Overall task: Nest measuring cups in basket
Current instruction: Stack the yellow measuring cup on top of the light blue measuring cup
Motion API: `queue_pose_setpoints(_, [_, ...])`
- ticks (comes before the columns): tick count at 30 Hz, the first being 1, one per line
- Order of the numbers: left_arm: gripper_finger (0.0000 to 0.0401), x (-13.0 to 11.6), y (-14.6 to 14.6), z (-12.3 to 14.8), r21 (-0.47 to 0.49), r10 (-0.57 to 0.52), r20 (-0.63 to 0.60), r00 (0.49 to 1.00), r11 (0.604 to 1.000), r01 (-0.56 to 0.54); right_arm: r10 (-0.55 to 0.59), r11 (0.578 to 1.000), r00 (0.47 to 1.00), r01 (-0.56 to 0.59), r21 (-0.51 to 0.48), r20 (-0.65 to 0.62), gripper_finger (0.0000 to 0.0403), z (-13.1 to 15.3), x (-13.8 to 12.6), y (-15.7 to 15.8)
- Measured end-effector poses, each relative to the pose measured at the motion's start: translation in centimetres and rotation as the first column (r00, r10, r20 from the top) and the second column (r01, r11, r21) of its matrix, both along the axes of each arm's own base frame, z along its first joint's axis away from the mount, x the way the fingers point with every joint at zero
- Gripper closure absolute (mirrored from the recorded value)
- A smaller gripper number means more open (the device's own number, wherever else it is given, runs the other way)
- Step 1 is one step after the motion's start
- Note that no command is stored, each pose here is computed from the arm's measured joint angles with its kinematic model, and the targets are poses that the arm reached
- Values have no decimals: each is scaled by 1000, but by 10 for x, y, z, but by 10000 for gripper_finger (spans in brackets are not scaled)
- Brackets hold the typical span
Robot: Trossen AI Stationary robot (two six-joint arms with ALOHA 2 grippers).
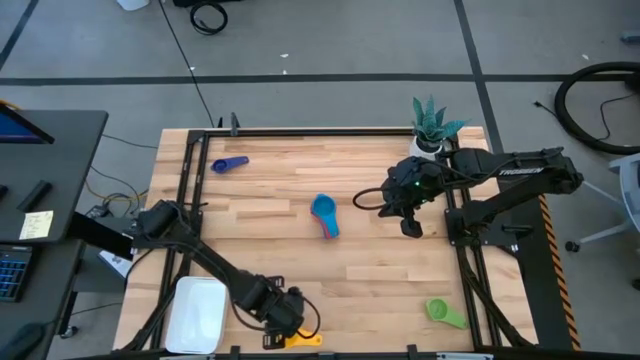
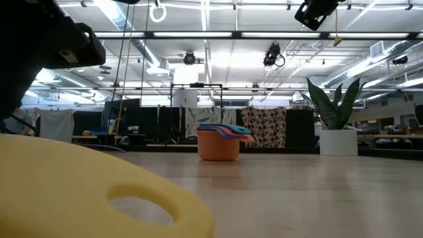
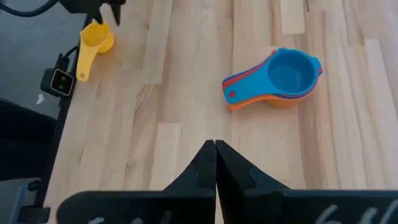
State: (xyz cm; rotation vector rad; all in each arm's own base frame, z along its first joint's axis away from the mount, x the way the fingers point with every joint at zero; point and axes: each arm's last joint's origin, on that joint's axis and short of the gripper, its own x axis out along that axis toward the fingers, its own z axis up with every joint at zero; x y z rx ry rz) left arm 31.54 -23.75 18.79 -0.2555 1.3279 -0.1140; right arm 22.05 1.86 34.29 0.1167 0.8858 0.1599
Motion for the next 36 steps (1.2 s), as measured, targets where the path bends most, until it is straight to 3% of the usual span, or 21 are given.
queue_pose_setpoints(5, [241,7,-5,-8,-56,74,9,997,996,-73,-10,1000,1000,10,-11,3,399,0,0,0])
queue_pose_setpoints(9, [241,9,-11,-17,-89,74,-10,997,993,-74,-16,1000,1000,16,-17,5,399,0,0,-1])
queue_pose_setpoints(17, [245,10,-15,-35,-39,20,-18,1000,999,-21,-16,1000,1000,16,-17,7,399,0,1,-1])
queue_pose_setpoints(21, [280,12,-16,-43,-23,5,-20,1000,1000,-5,-16,1000,1000,16,-18,7,399,0,0,-1])
queue_pose_setpoints(27, [384,17,-7,-46,-34,53,-57,997,998,-55,-15,1000,1000,15,-18,6,399,0,0,-1])
queue_pose_setpoints(36, [386,27,14,-46,-79,-18,-121,992,997,8,0,1000,1000,0,-30,7,399,0,0,-1])
